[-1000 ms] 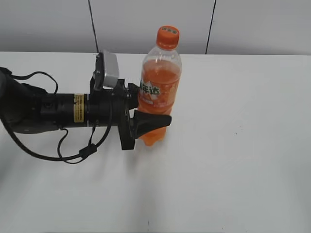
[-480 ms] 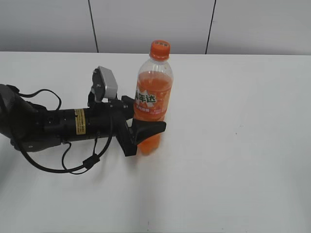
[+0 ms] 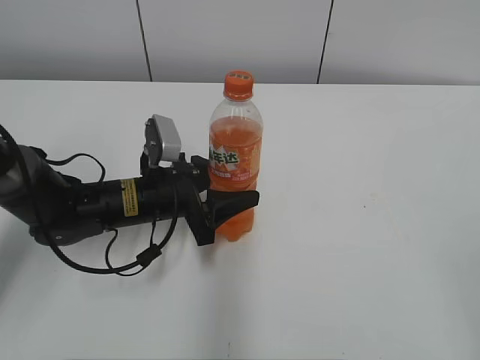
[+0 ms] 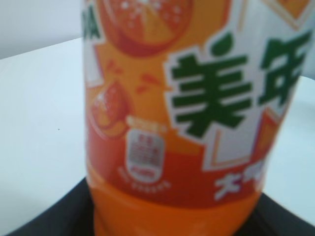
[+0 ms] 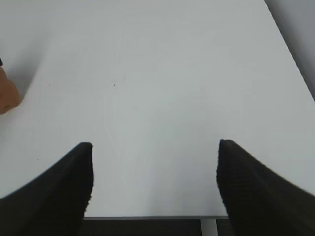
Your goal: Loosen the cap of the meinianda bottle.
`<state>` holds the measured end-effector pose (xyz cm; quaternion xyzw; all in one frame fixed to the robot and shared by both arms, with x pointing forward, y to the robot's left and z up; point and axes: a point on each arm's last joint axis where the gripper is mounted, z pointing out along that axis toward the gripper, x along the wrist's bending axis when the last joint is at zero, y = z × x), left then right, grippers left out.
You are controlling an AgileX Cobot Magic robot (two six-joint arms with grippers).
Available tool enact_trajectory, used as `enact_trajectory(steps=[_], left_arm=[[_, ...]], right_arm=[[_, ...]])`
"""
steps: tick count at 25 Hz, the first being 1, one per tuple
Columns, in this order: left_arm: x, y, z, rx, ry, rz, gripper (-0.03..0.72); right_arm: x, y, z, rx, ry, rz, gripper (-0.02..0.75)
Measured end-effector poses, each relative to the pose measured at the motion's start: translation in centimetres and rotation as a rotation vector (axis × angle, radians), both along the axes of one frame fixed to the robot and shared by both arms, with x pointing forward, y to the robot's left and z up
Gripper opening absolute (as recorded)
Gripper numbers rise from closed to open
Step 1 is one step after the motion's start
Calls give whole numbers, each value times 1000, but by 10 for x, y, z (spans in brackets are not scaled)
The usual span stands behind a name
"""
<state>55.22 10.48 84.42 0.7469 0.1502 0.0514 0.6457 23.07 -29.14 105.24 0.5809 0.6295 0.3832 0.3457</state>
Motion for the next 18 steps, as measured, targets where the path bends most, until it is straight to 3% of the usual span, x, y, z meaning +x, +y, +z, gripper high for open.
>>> enact_trajectory(steps=[5,18], left_arm=[[1,-1,-8,-47,13,4,401],[1,-1,-9,-50,16,15,401]], right_arm=[[0,0,0,0,0,0,585],[0,0,0,0,0,0,585]])
